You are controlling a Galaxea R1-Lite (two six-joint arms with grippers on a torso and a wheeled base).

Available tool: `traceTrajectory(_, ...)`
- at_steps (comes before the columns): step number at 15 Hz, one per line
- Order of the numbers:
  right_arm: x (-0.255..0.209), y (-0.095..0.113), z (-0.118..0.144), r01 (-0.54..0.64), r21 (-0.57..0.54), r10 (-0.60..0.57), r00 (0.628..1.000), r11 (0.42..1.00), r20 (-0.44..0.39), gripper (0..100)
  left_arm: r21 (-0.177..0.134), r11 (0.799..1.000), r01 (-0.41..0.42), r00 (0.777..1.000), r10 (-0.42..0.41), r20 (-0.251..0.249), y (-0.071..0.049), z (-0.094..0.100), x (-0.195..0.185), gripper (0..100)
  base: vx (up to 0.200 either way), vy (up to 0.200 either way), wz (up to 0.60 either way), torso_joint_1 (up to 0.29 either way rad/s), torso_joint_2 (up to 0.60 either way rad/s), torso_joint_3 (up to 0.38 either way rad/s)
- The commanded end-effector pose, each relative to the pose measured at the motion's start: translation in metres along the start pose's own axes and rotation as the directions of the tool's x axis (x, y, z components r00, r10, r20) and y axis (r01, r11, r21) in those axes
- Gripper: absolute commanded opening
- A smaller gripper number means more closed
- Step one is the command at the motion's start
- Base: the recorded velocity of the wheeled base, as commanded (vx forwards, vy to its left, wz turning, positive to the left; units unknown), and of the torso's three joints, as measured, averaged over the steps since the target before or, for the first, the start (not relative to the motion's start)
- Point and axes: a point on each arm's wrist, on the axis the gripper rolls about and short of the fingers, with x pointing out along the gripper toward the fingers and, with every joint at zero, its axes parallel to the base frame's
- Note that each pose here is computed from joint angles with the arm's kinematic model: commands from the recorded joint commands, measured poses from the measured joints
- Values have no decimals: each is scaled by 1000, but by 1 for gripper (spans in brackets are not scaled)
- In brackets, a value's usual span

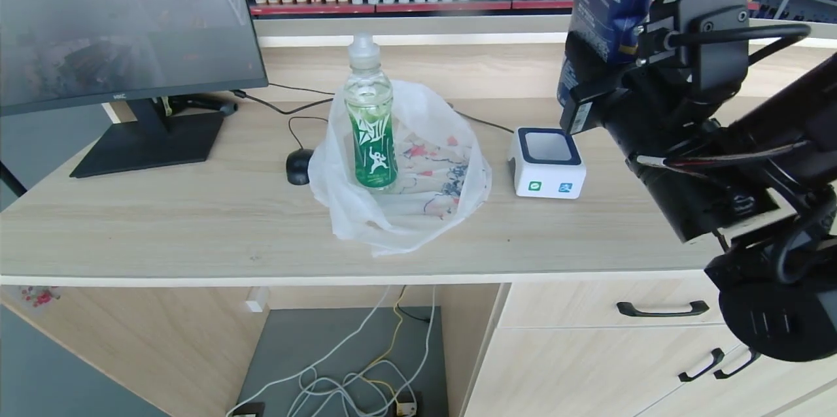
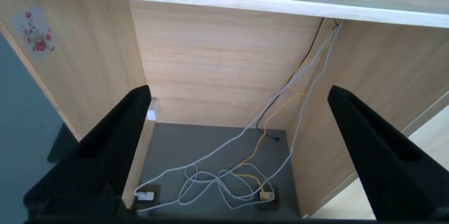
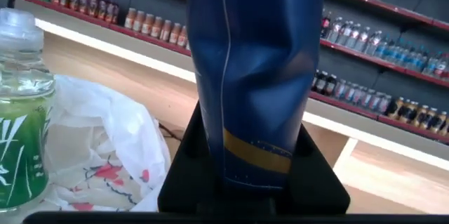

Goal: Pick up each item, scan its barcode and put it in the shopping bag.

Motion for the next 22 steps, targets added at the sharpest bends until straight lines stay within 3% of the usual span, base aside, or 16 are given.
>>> traceTrajectory(1, 15, 2, -21, -40, -76, 40, 999, 996, 11, 0, 0, 1000, 0, 1000, 0, 0, 0, 0, 0, 100, 0, 0, 0, 0, 0, 0)
traceTrajectory(3, 21, -15, -30, -62, -167, 68, 997, 984, 33, 0, 0, 1000, 0, 1000, 0, -2, 0, 0, 0, 100, 0, 0, 0, 0, 0, 0)
traceTrajectory(5, 25, -17, -38, -150, -190, 160, 987, 970, 35, 0, 0, 1000, -1, 1000, 1, 0, 0, 0, 0, 100, 0, 0, 0, 0, 0, 0)
traceTrajectory(7, 47, -34, -46, -276, -286, 310, 948, 918, 78, 0, 0, 1000, -1, 1000, 1, 0, 0, 0, 0, 100, 0, 0, 0, 0, 0, 0)
traceTrajectory(9, 57, -45, -54, -355, -361, 405, 912, 862, 69, 0, 0, 1000, 0, 1000, 0, 0, 0, 0, 0, 100, 0, 0, 0, 0, 0, 0)
traceTrajectory(12, 58, -46, -75, -439, -446, 520, 852, 780, 70, 0, 0, 1000, 0, 1000, 0, 0, 0, 0, 0, 100, 0, 0, 0, 0, 0, 0)
traceTrajectory(15, 57, -49, -83, -468, -476, 563, 823, 745, 71, 0, 0, 1000, 0, 1000, 0, 0, 0, 0, 0, 100, 0, 0, 0, 0, 0, 0)
traceTrajectory(18, 53, -64, -103, -510, -514, 605, 796, 690, 22, 0, 0, 1000, 0, 1000, 0, 0, 0, 0, 0, 100, 0, 0, 0, 0, 0, 0)
traceTrajectory(20, 48, -79, -109, -508, -529, 588, 809, 680, -20, 0, 0, 1000, 0, 1000, 0, 0, 0, 0, 0, 100, 0, 0, 0, 0, 0, 0)
traceTrajectory(22, 47, -79, -110, -510, -560, 593, 804, 652, -41, 0, 0, 1000, -1, 1000, 1, 0, 0, 0, 0, 100, 0, 0, 0, 0, 0, 0)
